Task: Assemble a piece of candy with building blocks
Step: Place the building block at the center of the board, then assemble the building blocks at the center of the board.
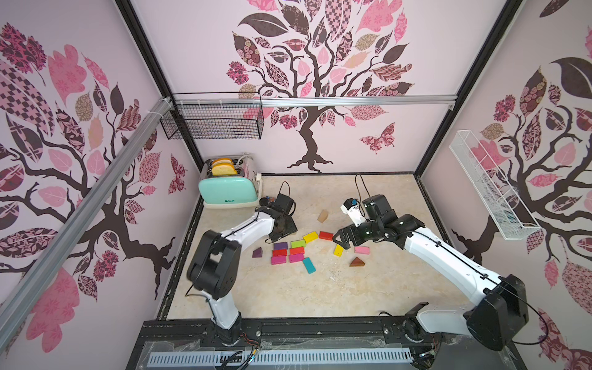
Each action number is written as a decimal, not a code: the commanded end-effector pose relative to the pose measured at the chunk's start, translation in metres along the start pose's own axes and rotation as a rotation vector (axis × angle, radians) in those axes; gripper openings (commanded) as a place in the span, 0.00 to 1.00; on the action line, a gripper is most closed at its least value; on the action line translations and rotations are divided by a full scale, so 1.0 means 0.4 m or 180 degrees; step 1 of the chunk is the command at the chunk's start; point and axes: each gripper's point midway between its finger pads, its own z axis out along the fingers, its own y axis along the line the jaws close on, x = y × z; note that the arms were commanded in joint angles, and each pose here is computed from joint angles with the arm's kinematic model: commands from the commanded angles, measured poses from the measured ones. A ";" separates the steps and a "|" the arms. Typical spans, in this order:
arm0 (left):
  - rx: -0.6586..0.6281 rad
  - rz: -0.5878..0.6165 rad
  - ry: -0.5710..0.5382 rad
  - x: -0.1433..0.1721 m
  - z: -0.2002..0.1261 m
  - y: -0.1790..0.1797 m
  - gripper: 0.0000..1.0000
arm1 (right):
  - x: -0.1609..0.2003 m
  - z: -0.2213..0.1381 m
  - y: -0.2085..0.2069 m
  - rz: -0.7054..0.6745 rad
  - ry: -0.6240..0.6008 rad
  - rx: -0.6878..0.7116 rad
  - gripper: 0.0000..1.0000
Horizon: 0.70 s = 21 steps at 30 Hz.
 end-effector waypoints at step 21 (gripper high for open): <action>0.0794 -0.1050 -0.1294 0.045 -0.007 0.136 0.78 | -0.017 -0.057 0.044 0.0267 -0.0340 -0.0248 0.99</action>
